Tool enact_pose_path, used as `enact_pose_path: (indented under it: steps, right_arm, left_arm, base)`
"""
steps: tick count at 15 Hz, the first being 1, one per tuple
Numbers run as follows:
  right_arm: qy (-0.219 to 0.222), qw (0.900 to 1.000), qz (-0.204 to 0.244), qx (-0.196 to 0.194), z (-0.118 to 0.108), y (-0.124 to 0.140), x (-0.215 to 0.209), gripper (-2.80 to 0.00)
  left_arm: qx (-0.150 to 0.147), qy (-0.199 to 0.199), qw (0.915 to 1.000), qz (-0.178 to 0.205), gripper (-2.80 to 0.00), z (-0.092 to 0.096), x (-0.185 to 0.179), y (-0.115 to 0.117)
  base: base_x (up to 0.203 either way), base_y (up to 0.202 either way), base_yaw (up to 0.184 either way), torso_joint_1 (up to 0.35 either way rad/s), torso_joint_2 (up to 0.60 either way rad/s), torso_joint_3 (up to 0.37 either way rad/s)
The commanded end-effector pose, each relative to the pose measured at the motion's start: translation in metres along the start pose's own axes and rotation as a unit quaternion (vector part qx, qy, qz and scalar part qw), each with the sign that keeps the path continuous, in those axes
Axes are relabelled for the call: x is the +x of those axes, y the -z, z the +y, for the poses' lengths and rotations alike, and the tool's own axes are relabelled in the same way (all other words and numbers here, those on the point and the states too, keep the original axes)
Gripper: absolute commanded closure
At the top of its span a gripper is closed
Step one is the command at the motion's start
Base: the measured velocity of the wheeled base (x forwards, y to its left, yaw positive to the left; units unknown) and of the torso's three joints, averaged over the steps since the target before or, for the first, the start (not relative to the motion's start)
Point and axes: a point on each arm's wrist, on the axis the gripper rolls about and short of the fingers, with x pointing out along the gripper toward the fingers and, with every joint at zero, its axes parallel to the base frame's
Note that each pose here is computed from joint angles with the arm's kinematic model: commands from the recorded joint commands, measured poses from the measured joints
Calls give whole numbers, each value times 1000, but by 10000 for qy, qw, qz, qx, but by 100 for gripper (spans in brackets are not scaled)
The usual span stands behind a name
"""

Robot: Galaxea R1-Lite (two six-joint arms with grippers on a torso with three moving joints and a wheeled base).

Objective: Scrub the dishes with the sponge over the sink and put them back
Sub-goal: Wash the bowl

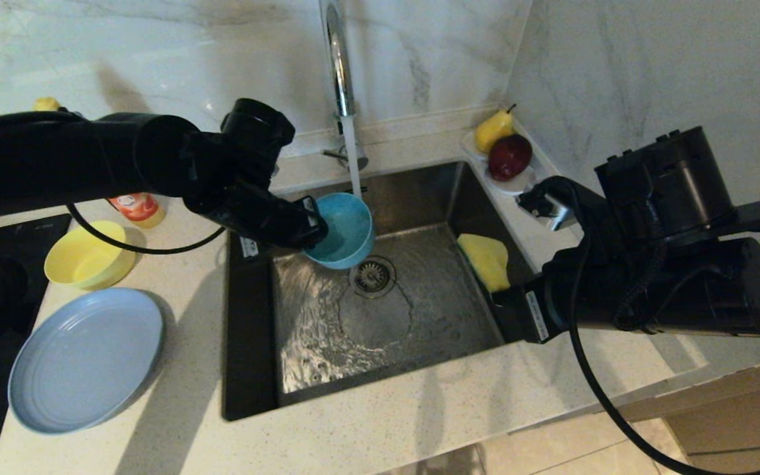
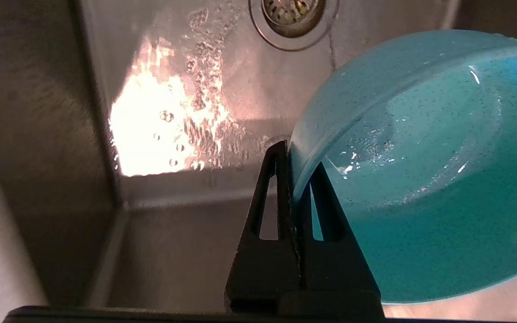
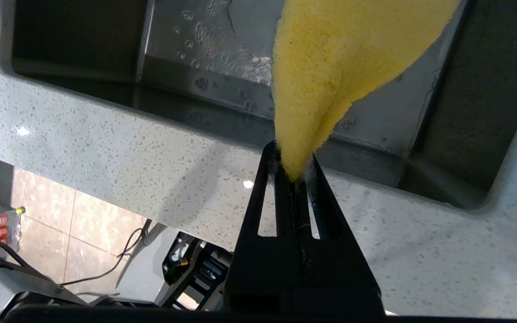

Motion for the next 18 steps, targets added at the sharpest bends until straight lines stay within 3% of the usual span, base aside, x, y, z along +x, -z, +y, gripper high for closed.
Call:
enact_pose_path:
  steps: [1,5,18]
  right_arm:
    - [-3,10000,-91,14,-1,-2,-7,0]
    - [-38,9999,-150,20,-2,-2,-13,0]
    - [3,9997,-235,112,-11,-4,-22,0]
  left_arm:
    - [-4,-154,9999,-24,0,-3,22,7]
    - [-67,-61,9980,-626,0,-11,30,-1]
    - [75,-33,9995,-292,0,-23,26,15]
  base:
    - [0,0,0,0,0,0]
    - [0,0,0,0,0,0]
    - [0,0,0,0,0,0]
